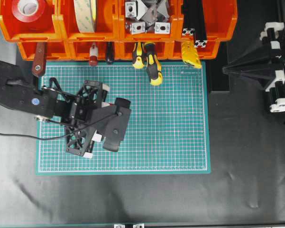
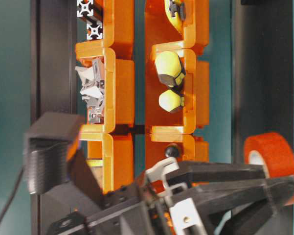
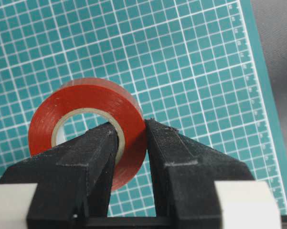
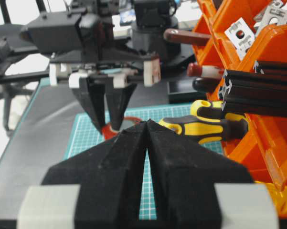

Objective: Pick vinyl tape from container rack with left arm.
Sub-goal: 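Carry the red tape over the mat and lower it with the left gripper, then open the left gripper to release the tape and raise it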

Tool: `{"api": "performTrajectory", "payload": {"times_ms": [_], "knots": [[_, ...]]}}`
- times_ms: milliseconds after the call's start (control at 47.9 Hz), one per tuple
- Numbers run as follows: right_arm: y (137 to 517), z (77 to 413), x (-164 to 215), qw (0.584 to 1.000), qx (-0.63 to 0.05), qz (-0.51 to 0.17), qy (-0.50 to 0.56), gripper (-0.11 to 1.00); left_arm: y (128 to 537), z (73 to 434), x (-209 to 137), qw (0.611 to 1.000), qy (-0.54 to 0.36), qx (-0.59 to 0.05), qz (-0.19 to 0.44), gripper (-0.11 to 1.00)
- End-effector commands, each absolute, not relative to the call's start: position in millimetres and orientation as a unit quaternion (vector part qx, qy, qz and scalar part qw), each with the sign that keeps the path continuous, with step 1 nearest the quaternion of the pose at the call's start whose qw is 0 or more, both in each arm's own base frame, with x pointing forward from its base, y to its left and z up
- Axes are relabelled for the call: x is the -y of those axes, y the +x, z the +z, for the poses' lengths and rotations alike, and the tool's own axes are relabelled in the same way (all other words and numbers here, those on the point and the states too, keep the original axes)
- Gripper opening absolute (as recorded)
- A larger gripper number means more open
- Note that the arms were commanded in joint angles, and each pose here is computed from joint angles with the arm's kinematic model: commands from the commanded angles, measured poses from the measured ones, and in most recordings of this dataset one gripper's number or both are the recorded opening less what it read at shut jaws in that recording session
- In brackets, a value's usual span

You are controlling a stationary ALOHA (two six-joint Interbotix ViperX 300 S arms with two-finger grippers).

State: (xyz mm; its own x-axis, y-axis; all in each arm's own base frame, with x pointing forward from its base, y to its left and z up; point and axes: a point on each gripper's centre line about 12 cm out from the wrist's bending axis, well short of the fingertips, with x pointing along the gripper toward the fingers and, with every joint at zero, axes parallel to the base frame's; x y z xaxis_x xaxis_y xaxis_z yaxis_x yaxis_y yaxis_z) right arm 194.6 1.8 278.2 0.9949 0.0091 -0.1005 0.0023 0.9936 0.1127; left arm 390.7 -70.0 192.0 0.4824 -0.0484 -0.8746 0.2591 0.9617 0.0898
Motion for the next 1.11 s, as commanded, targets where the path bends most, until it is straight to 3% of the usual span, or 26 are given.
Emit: {"api": "performTrajectory", "payload": {"times_ms": [0,397,438,584,689,835,1085], "knots": [[196,286,-2,0.998,-0.033,0.004,0.059,0.0,395,198,72,0.864,0.107,-0.484,-0.093,0.19],[196,286,-2,0.998,-0.031,0.004,0.059,0.0,396,197,74,0.867,0.102,-0.479,-0.092,0.21],[196,286,-2,0.998,-0.031,0.004,0.059,0.0,396,197,73,0.867,0.103,-0.479,-0.092,0.28],[196,286,-2,0.998,-0.031,0.004,0.059,0.0,396,196,72,0.865,0.103,-0.482,-0.091,0.72],[196,286,-2,0.998,-0.031,0.004,0.059,0.0,395,197,72,0.866,0.101,-0.482,-0.09,0.9],[196,286,-2,0.998,-0.031,0.004,0.059,0.0,394,202,72,0.869,0.098,-0.477,-0.088,0.89],[196,285,-2,0.998,-0.034,0.004,0.06,0.0,369,245,68,0.896,0.062,-0.434,-0.073,0.88]]}}
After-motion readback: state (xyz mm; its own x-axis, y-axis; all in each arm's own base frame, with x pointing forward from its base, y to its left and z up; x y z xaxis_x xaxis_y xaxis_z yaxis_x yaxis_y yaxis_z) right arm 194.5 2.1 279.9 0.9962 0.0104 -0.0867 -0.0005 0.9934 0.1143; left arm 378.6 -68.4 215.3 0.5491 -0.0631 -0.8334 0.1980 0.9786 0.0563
